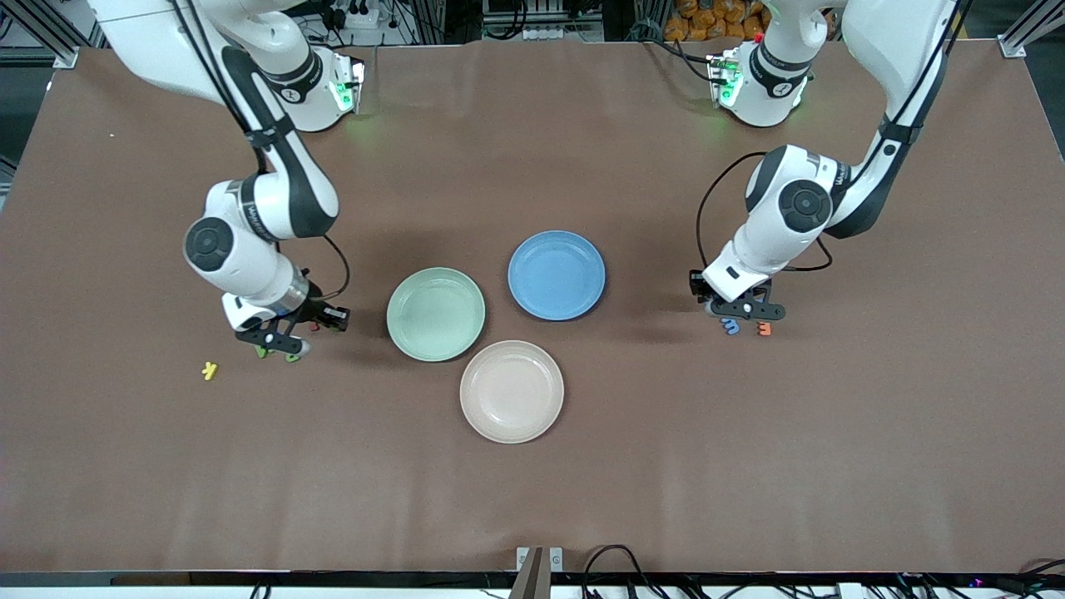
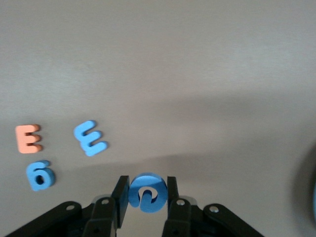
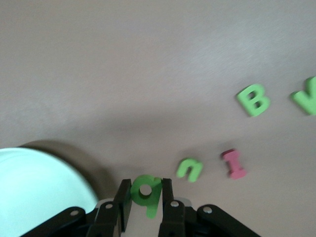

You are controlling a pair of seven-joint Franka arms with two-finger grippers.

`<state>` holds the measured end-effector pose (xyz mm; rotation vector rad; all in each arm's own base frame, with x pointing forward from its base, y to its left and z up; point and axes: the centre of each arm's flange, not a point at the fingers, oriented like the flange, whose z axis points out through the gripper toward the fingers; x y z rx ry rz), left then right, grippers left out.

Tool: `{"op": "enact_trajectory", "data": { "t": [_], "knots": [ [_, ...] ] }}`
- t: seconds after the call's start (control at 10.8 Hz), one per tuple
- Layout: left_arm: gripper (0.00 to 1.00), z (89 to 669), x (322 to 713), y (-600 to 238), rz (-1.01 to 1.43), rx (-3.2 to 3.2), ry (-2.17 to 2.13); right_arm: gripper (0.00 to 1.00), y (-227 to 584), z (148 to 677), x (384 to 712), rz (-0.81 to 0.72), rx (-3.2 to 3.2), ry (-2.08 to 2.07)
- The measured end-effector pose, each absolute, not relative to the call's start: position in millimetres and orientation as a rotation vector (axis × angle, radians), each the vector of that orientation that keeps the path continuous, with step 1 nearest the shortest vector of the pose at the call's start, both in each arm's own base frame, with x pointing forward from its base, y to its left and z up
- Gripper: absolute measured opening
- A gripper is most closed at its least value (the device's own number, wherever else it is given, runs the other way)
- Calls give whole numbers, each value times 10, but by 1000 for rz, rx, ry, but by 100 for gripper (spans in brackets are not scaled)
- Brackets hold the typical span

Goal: Sort letters by color into matching plates
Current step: 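Drop the green q onto the green plate while the left gripper carries G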

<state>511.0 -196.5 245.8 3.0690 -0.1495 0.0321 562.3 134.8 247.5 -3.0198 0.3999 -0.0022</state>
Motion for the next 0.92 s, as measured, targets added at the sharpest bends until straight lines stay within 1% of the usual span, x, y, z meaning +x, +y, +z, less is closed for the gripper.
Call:
{"op": "enact_trajectory", "data": {
  "t": [0.55, 0.83, 0.92],
  "knots": [
    [35, 2577, 5033, -2470, 8, 3074, -96, 30, 2296, 2515, 5400, 9, -3000, 489],
    [35, 2655, 5027, -2703, -20, 3082, -57, 30, 2704, 2391, 5371, 25, -2992, 548],
    [35, 2682, 5026, -2778, -18, 3080, -50, 32, 2773, 2340, 5374, 31, -2991, 565]
  ]
}}
